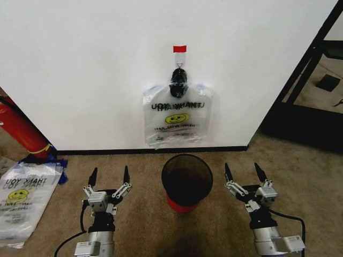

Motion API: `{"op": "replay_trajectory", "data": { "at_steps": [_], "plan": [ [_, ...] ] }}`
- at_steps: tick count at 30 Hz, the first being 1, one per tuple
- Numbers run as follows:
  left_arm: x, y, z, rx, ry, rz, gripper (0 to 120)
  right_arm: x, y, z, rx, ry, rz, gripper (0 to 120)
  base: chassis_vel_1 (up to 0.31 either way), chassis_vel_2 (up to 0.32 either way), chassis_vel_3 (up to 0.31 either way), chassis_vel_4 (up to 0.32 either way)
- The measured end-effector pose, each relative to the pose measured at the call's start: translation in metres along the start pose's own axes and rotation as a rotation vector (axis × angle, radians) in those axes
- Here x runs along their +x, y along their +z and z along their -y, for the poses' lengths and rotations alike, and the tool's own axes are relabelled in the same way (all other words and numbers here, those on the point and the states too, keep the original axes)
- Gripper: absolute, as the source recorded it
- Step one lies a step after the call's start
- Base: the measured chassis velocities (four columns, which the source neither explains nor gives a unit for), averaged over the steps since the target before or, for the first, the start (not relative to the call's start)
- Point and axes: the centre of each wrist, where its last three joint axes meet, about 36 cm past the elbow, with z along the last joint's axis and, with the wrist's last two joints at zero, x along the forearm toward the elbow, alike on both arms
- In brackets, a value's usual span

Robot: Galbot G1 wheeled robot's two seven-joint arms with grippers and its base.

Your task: Pick up the garbage bag from the wall and place it over the trash bin.

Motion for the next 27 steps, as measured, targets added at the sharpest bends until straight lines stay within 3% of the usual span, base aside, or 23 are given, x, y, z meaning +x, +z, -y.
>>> {"op": "replay_trajectory", "data": {
  "at_steps": [20,23,27],
  "plan": [
    [0.000,0.003,-0.001,-0.003,0.002,-0.009,100,-0.008,0.008,0.003,0.022,-0.020,-0.012,100,0.000,0.000,0.000,0.000],
    [0.001,0.005,0.000,-0.002,0.003,-0.015,100,-0.014,0.008,0.005,0.020,-0.038,-0.006,100,0.000,0.000,0.000,0.000],
    [0.003,0.007,0.000,-0.007,0.007,-0.023,100,-0.053,0.002,0.020,-0.053,-0.156,0.036,100,0.000,0.000,0.000,0.000]
  ]
}}
